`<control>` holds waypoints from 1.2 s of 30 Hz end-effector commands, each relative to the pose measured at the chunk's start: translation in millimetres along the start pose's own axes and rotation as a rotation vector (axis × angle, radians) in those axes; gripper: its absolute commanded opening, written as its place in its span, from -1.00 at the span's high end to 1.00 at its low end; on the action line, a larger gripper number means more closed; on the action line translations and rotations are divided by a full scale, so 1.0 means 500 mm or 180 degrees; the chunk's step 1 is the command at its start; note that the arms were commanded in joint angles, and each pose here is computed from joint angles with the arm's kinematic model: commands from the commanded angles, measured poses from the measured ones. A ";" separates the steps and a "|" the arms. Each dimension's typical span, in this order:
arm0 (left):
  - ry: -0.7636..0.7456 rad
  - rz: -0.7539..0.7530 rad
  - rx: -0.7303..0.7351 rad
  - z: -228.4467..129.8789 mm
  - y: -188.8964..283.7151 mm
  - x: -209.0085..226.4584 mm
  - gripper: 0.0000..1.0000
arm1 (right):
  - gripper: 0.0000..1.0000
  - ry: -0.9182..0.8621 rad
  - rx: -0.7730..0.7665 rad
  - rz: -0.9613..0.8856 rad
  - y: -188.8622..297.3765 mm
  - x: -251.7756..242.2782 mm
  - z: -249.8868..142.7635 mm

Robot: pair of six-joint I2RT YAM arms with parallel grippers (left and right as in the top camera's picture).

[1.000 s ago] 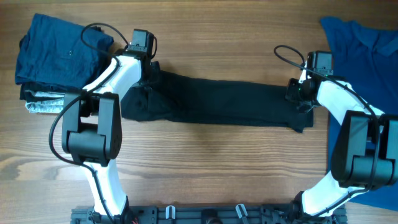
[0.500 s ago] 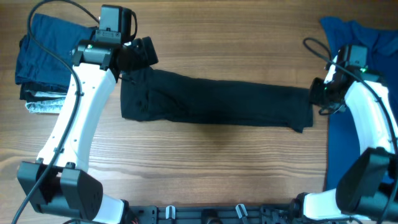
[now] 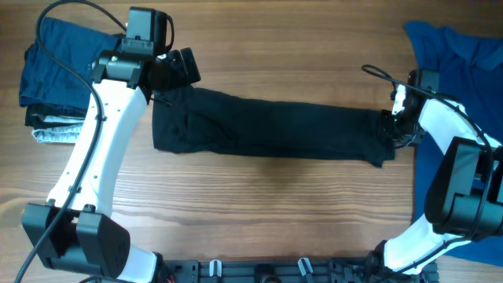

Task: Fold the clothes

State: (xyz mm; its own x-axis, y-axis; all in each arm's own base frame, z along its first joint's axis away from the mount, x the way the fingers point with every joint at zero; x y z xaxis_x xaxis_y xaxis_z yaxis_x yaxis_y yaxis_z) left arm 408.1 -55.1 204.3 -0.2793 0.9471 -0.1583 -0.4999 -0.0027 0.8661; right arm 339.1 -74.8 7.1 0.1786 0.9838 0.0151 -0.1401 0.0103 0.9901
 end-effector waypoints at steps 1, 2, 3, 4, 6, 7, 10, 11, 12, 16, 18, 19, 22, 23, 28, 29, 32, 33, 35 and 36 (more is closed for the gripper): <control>0.0020 0.0064 0.0001 0.000 -0.006 0.008 -1.00 | -0.15 0.0041 0.0204 0.0232 -0.031 0.025 -0.026; 0.0020 0.0064 0.0002 0.000 -0.006 0.008 -1.00 | -0.30 0.0043 0.0220 0.0174 -0.031 0.019 -0.028; 0.0022 0.0064 0.0001 0.000 -0.006 0.008 -1.00 | -0.37 0.0049 0.0227 0.0010 -0.032 0.002 -0.029; 0.0022 0.0064 0.0001 0.000 -0.006 0.008 -1.00 | -0.45 0.0063 0.0221 -0.0112 -0.032 -0.010 -0.028; 0.0020 0.0064 0.0001 0.000 -0.006 0.008 -0.99 | -0.58 0.0081 0.0213 -0.0139 -0.032 -0.013 -0.026; 0.0020 0.0064 0.0001 0.000 -0.006 0.008 -1.00 | -0.58 0.0148 0.0216 -0.0137 -0.032 -0.013 -0.027; 0.0020 0.0064 0.0001 0.000 -0.006 0.008 -0.99 | -0.55 0.0147 0.0262 -0.0145 -0.031 -0.014 -0.033; 0.0020 0.0064 0.0001 0.000 -0.006 0.008 -0.99 | -0.48 0.0140 0.0265 -0.0142 -0.031 -0.013 -0.034; 0.0020 0.0064 0.0001 0.000 -0.006 0.008 -0.99 | -0.33 0.0133 0.0274 -0.0116 -0.031 -0.011 -0.035; 0.0022 0.0064 0.0001 0.000 -0.006 0.008 -0.99 | 0.30 0.0131 0.0250 0.0000 -0.032 0.001 -0.032; 0.0020 0.0064 0.0001 0.000 -0.006 0.008 -1.00 | 0.82 0.0131 0.0219 -0.0002 -0.032 0.001 -0.028; 0.0022 0.0064 0.0001 0.000 -0.006 0.008 -1.00 | 0.91 0.0127 0.0190 0.0002 -0.032 0.002 -0.024; 0.0020 0.0064 0.0001 0.000 -0.006 0.008 -0.99 | 0.92 0.0091 0.0051 0.0044 -0.026 0.006 0.003; 0.0022 0.0064 0.0001 0.000 -0.006 0.008 -0.99 | 0.91 0.0066 0.0022 -0.0020 -0.021 -0.002 0.011; 0.0022 0.0064 0.0001 0.000 -0.006 0.008 -1.00 | 0.92 -0.0262 -0.0016 -0.0410 0.015 -0.083 0.037; 0.0020 0.0064 0.0001 0.000 -0.006 0.008 -1.00 | 0.91 -0.0369 -0.0029 -0.0425 0.019 -0.104 0.039; 0.0022 0.0064 0.0001 0.000 -0.006 0.008 -0.99 | 0.91 -0.0617 -0.0063 -0.0460 0.038 -0.159 0.044; 0.0020 0.0064 0.0001 0.000 -0.006 0.008 -0.99 | 0.91 -0.0681 -0.0040 -0.0496 0.051 -0.177 0.045; 0.0020 0.0064 0.0001 0.000 -0.006 0.008 -1.00 | 0.91 -0.0759 -0.0026 -0.0524 0.091 -0.201 0.058; 0.0020 0.0064 0.0001 0.000 -0.006 0.008 -0.99 | 0.91 -0.0735 -0.0054 -0.0525 0.112 -0.203 0.071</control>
State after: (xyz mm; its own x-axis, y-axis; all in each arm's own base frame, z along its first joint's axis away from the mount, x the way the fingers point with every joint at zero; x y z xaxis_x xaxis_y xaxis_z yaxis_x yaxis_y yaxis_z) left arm 407.8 -55.0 204.2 -0.2795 0.9471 -0.1578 -0.4989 -0.0029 0.8666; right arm 333.4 -165.0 43.5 0.3944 0.9153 -0.0816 -0.0806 0.1229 0.9891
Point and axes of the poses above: each gripper's point midway between its finger pads, its own y axis back along the fingers, its own x axis along the line the jaws close on, z = x × y, the point moved 1 cm from there along y, back along the fingers, and after that the axes turned 2 degrees about y, right-handed, at the moved point
